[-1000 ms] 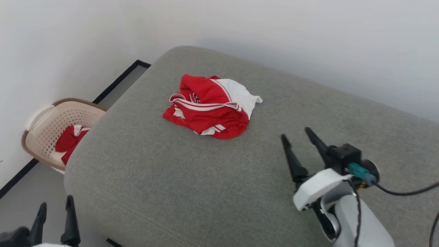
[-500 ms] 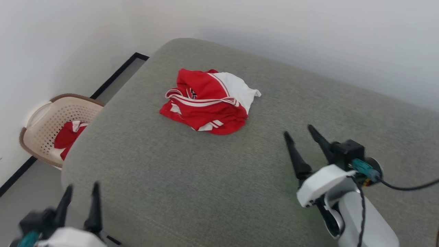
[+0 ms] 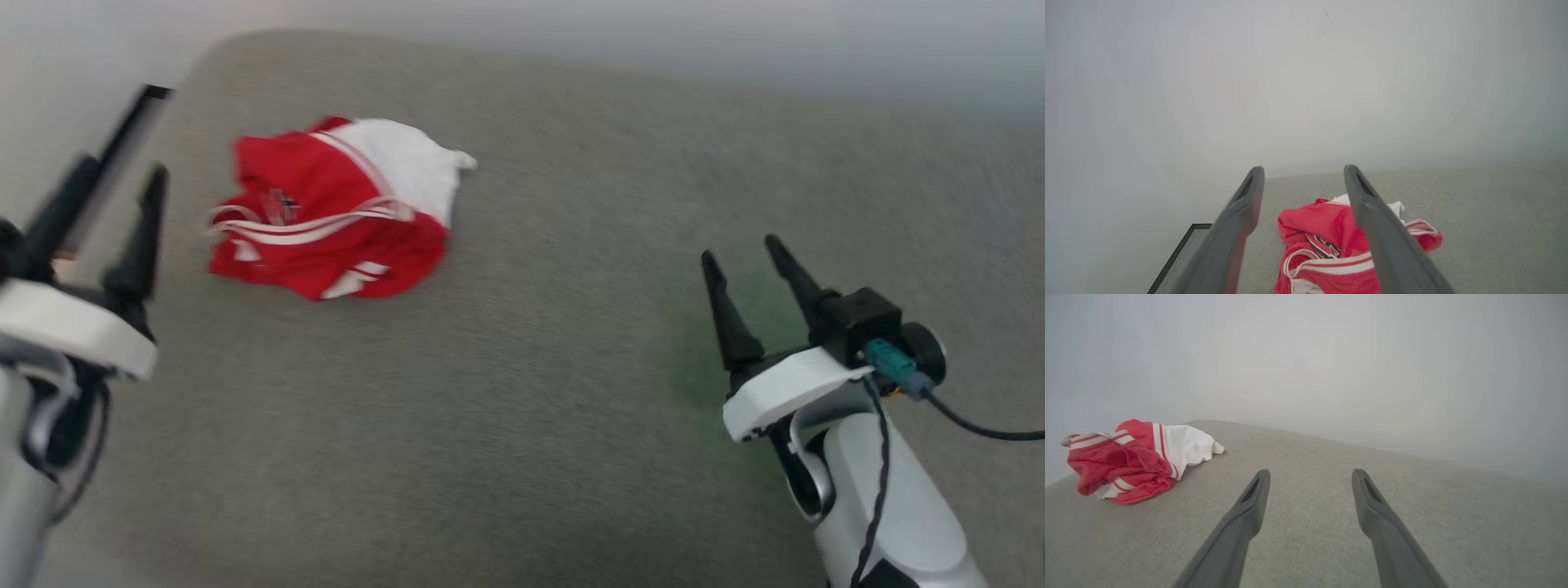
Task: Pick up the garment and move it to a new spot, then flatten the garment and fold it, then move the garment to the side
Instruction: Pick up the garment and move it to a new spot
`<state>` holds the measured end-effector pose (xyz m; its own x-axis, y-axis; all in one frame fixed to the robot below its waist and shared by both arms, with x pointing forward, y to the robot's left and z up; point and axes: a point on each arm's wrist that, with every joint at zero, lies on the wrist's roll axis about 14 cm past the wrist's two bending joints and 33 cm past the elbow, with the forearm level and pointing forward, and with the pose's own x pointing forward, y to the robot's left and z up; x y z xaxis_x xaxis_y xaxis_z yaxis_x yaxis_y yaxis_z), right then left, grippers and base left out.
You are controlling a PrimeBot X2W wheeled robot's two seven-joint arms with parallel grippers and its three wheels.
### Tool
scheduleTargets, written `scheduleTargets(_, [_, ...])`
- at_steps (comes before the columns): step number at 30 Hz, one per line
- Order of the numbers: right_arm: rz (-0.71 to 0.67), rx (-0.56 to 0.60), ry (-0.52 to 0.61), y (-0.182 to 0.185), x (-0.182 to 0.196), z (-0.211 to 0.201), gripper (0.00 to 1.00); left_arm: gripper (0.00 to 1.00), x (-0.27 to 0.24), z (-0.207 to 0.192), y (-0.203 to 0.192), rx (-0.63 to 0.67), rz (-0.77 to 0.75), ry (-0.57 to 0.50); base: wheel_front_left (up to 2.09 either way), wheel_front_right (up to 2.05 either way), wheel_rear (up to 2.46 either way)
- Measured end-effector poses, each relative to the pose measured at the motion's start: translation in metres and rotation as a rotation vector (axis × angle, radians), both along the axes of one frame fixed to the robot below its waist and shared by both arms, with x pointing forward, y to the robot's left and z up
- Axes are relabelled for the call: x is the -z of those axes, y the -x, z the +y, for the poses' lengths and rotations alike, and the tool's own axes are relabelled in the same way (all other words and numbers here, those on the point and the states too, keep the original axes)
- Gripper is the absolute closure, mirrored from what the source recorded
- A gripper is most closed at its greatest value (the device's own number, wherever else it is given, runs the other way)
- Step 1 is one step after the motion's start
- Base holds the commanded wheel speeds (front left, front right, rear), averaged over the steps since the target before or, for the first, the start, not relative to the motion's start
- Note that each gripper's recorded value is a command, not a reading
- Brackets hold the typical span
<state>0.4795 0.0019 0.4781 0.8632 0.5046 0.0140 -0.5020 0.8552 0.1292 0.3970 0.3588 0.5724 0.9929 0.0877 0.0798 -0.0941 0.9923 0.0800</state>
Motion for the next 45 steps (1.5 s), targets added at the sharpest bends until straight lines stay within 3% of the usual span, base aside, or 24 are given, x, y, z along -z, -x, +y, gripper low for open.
scheduleTargets(4, [0.031,0.086,-0.023,-0.011,0.014,-0.032,0.00,0.00,0.023,-0.008,-0.047,0.070,0.115,0.038,0.00,0.00,0.00])
scheduleTargets(7, [0.049,0.145,-0.042,-0.015,0.021,-0.055,0.00,0.00,0.061,-0.019,-0.070,0.107,0.310,0.146,0.00,0.00,0.00])
scheduleTargets(13, [0.079,0.235,-0.051,-0.016,0.036,-0.092,0.00,0.00,0.134,-0.042,-0.080,0.165,0.732,0.341,0.00,0.00,0.00])
scheduleTargets(15, [0.092,0.260,-0.049,-0.016,0.042,-0.103,0.00,0.00,0.152,-0.041,-0.078,0.166,0.831,0.341,0.00,0.00,0.00])
scheduleTargets(25, [0.134,0.331,-0.030,-0.016,0.067,-0.133,0.00,0.00,0.213,-0.041,-0.091,0.131,1.031,0.372,0.00,0.00,0.00])
scheduleTargets(26, [0.133,0.336,-0.029,-0.016,0.067,-0.135,0.00,0.19,0.216,-0.041,-0.092,0.133,1.038,0.370,0.00,0.00,0.00])
scheduleTargets(27, [0.133,0.339,-0.028,-0.016,0.067,-0.137,0.00,0.64,0.217,-0.042,-0.094,0.135,1.043,0.370,0.00,0.00,0.00])
scheduleTargets(28, [0.133,0.342,-0.027,-0.016,0.067,-0.138,0.00,0.93,0.217,-0.043,-0.096,0.137,1.037,0.367,0.00,0.00,0.00])
scheduleTargets(29, [0.131,0.344,-0.027,-0.016,0.066,-0.139,0.00,1.00,0.216,-0.043,-0.098,0.137,1.020,0.366,0.00,0.00,0.00])
scheduleTargets(36, [0.094,0.345,-0.046,-0.014,0.046,-0.138,0.00,1.00,0.185,-0.050,-0.114,0.163,0.825,0.329,0.00,0.00,0.00])
scheduleTargets(40, [0.071,0.352,-0.070,-0.006,0.029,-0.140,0.00,1.00,0.134,-0.071,-0.134,0.234,0.624,0.351,0.00,0.00,0.00])
scheduleTargets(45, [0.039,0.376,-0.103,0.008,0.007,-0.147,0.00,1.00,0.085,-0.121,-0.132,0.408,0.512,0.346,0.00,0.00,0.00])
